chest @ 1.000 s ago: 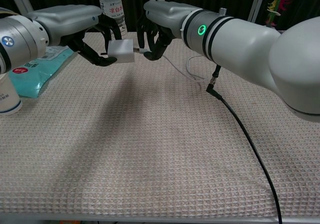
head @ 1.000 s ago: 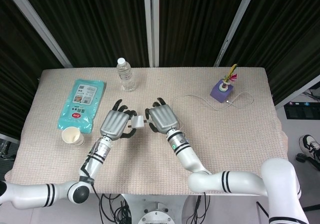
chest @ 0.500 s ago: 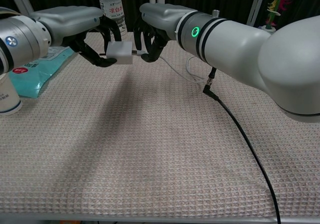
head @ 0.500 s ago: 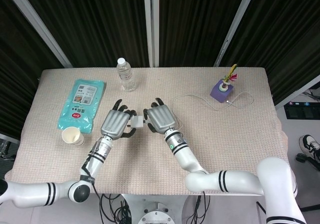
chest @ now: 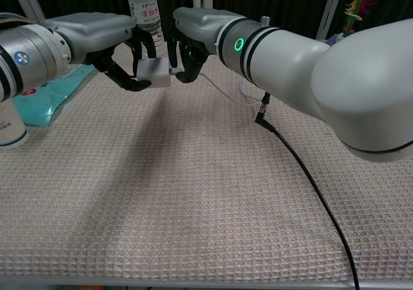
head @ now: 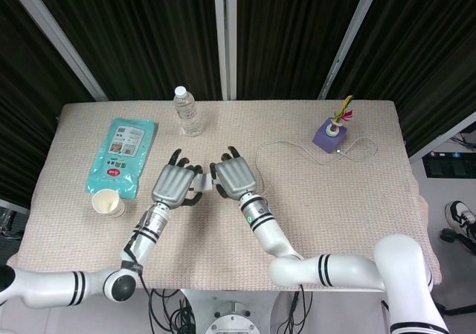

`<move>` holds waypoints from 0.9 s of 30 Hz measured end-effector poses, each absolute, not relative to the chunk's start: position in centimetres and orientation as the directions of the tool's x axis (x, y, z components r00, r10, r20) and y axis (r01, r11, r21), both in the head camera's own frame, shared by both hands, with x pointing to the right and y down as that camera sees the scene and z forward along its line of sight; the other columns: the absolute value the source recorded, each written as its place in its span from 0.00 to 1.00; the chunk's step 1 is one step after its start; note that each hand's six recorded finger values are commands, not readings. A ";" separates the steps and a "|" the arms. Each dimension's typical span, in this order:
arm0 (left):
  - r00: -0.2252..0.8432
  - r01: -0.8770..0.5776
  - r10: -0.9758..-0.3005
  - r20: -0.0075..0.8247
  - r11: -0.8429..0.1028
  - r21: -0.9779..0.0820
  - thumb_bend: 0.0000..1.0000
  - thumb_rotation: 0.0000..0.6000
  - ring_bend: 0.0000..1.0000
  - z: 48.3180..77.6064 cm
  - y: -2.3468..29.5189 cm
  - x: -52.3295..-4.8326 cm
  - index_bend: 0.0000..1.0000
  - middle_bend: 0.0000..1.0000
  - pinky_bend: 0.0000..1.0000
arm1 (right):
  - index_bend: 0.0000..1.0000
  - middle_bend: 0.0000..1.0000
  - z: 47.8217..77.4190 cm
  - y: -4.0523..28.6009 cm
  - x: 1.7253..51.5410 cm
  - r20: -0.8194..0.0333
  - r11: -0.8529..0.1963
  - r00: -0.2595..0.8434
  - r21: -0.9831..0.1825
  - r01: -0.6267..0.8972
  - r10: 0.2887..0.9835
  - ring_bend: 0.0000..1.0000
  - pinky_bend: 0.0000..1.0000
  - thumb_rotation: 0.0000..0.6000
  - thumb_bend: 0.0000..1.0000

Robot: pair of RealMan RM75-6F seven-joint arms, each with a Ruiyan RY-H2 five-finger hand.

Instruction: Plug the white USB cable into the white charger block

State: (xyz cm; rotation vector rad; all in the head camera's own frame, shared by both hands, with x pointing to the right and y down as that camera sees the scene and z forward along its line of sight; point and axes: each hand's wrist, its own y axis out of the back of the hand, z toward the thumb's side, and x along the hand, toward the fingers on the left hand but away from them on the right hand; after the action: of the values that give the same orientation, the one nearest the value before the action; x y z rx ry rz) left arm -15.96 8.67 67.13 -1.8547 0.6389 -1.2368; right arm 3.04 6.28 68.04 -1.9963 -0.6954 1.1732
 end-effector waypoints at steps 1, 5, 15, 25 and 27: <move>0.395 0.023 -0.761 0.515 -0.553 -0.833 0.38 0.79 0.20 67.1 8.7 -15.9 0.45 0.41 0.04 | 0.58 0.56 68.1 6.3 3.0 -0.510 -0.605 0.443 -0.791 0.095 0.737 0.25 0.09 1.00 0.33; 0.395 0.037 -0.758 0.519 -0.551 -0.833 0.38 0.79 0.20 67.3 8.8 -15.8 0.45 0.41 0.04 | 0.58 0.56 68.2 6.4 2.7 -0.511 -0.605 0.439 -0.790 0.100 0.739 0.25 0.08 1.00 0.33; 0.391 0.032 -0.759 0.520 -0.554 -0.832 0.38 0.78 0.20 67.4 8.7 -15.8 0.45 0.41 0.04 | 0.37 0.42 68.3 6.6 3.0 -0.519 -0.608 0.436 -0.789 0.086 0.735 0.18 0.04 1.00 0.21; 0.372 0.016 -0.769 0.521 -0.556 -0.831 0.38 0.79 0.20 67.9 8.7 -17.6 0.45 0.39 0.04 | 0.00 0.18 68.2 6.5 5.7 -0.532 -0.611 0.408 -0.787 0.085 0.742 0.04 0.01 1.00 0.00; 0.369 0.019 -0.765 0.528 -0.561 -0.827 0.38 0.81 0.17 68.3 8.8 -18.0 0.43 0.37 0.04 | 0.00 0.17 68.0 6.4 6.4 -0.532 -0.608 0.403 -0.790 0.080 0.745 0.04 0.01 1.00 0.00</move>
State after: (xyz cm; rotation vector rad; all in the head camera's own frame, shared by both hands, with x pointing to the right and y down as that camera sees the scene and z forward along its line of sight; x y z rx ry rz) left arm -17.95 8.80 68.27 -1.8496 0.6504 -1.2699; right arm 6.39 6.41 68.04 -1.9703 -0.7026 1.2287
